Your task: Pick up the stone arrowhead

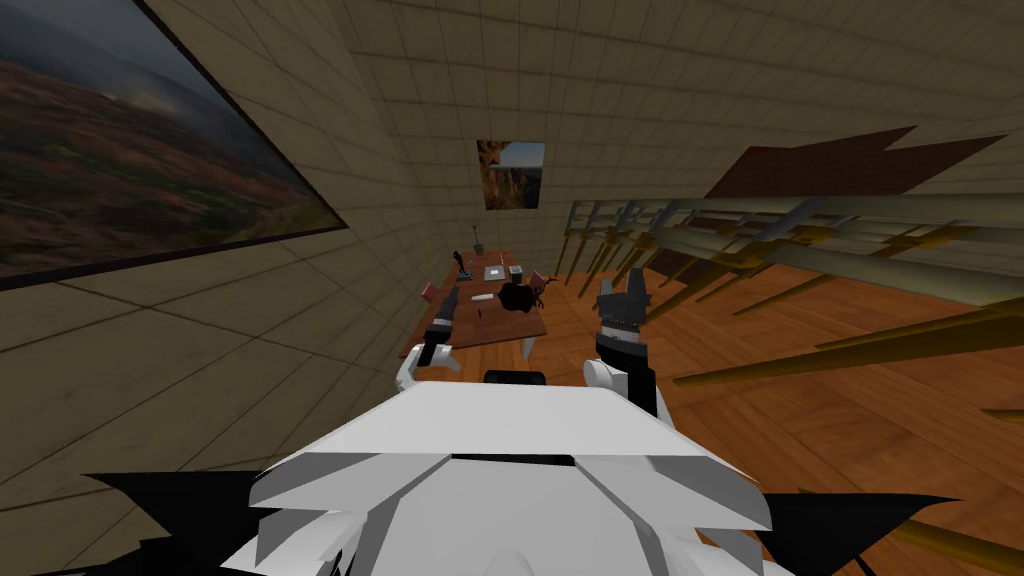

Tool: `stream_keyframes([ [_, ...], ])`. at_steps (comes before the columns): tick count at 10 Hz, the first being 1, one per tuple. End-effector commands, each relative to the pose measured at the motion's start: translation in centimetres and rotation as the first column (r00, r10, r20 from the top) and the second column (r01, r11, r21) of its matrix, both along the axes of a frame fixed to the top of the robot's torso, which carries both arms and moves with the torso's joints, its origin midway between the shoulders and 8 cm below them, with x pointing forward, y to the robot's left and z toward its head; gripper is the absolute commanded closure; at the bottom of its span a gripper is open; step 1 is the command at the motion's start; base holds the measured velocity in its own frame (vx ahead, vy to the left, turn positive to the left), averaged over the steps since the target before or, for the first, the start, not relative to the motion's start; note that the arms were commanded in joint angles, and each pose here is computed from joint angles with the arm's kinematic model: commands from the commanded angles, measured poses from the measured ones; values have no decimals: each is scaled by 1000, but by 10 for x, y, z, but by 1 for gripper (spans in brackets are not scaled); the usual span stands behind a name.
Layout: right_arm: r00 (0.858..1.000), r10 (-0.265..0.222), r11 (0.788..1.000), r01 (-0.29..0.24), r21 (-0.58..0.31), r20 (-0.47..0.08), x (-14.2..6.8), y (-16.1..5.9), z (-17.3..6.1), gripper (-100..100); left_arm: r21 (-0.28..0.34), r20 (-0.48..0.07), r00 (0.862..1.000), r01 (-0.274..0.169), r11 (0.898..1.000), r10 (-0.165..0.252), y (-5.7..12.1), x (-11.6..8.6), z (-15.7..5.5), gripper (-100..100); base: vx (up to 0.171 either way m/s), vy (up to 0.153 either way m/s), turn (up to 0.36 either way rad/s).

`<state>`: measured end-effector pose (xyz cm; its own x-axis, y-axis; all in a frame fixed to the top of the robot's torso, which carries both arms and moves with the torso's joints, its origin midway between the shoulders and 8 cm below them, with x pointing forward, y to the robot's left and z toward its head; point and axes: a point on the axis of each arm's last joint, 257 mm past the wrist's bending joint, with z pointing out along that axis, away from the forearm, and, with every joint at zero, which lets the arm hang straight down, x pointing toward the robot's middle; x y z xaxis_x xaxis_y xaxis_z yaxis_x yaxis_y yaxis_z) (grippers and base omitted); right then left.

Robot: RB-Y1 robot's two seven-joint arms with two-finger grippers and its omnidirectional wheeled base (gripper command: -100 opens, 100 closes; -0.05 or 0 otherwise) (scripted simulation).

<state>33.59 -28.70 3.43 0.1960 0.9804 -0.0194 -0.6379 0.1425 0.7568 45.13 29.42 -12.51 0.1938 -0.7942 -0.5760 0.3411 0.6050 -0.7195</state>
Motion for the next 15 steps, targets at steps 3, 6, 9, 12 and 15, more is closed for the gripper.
stream_keyframes([
  [3,1000,0,1000,0,0,0,0,0,0,0,103,-91,994,-53,993,63,13,22,-40,-100,3,-28,-68],
  [6,1000,0,1000,0,0,0,0,0,0,0,143,-148,985,-71,987,93,22,30,-67,-100,0,-21,-37],
  [9,1000,0,1000,0,0,0,0,0,0,0,228,-200,969,-95,969,142,33,45,-89,-100,4,-22,-56],
  [12,1000,0,1000,0,0,0,0,0,0,0,312,-278,940,-108,944,199,49,57,-126,-100,4,-26,-79],
  [15,1000,0,1000,0,0,0,0,0,0,0,392,-350,901,-107,914,255,65,66,-162,-100,5,-28,-63],
])
